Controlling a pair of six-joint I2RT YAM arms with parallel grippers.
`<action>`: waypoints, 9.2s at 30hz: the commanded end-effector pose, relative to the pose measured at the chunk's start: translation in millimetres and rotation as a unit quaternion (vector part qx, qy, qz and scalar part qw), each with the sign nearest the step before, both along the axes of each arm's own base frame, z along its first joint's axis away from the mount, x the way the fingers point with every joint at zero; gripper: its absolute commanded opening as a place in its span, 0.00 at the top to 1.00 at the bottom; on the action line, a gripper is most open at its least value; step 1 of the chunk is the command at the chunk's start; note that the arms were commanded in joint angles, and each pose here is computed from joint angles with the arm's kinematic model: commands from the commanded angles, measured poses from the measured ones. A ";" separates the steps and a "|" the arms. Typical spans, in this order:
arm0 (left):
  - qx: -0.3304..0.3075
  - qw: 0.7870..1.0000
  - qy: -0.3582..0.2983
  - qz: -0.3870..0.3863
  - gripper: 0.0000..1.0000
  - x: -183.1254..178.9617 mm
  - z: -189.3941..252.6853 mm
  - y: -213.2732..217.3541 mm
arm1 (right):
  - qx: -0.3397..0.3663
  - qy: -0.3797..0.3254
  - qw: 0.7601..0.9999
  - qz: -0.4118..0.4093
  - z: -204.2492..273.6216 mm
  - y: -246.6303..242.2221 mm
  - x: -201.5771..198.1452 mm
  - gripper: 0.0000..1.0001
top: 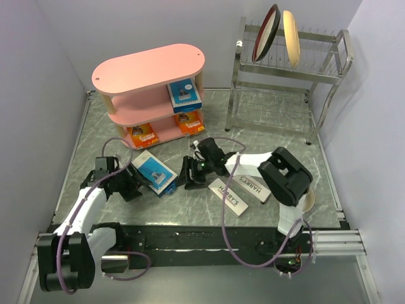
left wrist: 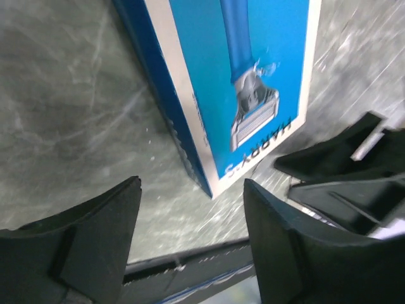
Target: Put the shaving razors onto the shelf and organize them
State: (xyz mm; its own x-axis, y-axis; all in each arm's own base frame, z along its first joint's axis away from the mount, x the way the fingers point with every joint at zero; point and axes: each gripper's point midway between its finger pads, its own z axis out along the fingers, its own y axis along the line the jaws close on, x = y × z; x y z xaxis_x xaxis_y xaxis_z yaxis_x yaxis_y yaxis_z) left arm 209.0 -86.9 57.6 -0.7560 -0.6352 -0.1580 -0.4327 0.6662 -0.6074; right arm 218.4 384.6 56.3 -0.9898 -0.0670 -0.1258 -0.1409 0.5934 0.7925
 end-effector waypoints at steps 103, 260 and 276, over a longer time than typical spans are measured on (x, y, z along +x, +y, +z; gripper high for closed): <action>-0.139 0.961 -0.210 -0.111 0.83 43.3 180.4 -3.1 | 0.110 -0.269 0.950 0.114 183.0 -52.6 20.0 0.18; -0.235 0.953 -0.080 0.172 0.67 151.8 162.2 58.5 | 0.071 -0.299 0.951 -0.019 198.9 25.7 98.4 0.48; -0.230 0.953 -0.074 0.184 0.60 134.6 156.2 57.4 | 0.034 -0.332 0.938 -0.098 191.6 104.0 150.5 0.94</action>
State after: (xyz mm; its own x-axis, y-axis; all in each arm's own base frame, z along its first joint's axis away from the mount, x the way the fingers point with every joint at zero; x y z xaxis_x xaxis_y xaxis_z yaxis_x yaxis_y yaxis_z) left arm 355.1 -31.2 228.7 -0.5026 -0.8616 0.0716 -0.3975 0.1567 -0.9041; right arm 346.3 483.4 221.2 -0.7479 0.0647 -0.6606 -0.5019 0.5962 0.6266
